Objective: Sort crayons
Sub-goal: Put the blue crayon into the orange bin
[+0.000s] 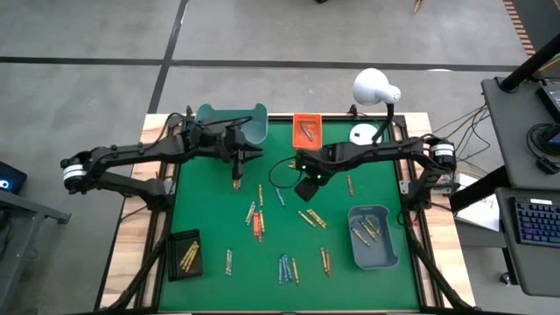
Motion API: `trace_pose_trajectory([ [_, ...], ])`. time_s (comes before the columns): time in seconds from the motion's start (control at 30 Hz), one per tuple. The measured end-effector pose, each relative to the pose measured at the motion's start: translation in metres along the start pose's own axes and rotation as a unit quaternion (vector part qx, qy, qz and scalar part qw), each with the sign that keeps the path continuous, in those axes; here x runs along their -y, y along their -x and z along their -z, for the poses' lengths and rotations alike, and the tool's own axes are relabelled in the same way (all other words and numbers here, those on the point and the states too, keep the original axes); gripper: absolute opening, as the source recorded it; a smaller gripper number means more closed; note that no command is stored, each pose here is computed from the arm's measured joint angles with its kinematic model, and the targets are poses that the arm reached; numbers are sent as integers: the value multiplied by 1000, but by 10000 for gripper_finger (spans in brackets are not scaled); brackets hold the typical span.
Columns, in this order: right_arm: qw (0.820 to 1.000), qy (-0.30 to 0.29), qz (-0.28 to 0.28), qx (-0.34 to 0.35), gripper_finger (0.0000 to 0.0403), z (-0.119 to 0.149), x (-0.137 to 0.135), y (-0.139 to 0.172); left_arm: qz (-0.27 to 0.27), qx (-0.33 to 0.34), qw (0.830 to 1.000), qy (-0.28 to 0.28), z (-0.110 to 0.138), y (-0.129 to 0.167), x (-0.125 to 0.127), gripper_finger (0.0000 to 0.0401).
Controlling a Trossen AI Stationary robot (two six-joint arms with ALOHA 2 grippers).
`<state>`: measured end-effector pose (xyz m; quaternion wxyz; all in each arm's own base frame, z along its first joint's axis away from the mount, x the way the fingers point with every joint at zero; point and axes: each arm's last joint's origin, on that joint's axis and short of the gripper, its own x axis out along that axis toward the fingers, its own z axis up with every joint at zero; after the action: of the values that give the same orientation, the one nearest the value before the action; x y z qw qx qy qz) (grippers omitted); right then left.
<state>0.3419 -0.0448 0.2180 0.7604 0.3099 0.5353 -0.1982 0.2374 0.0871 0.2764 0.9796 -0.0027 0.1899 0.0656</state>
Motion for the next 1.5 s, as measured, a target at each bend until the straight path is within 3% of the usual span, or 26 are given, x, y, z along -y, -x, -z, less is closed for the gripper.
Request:
trace_pose_trajectory([
  [0.33,995,9,-63,83,121,-3,-35,-14,-10,77,997,-3,-22,47,8,64],
  [0.7,996,30,-22,83,121,-31,-55,-56,-12,137,990,5,-32,87,16,64],
  [0.93,998,34,19,42,121,-41,-61,-80,-13,147,989,0,-33,94,17,64],
  [1.5,998,34,50,22,121,-41,-58,-113,-12,127,992,4,-23,86,17,64],
])
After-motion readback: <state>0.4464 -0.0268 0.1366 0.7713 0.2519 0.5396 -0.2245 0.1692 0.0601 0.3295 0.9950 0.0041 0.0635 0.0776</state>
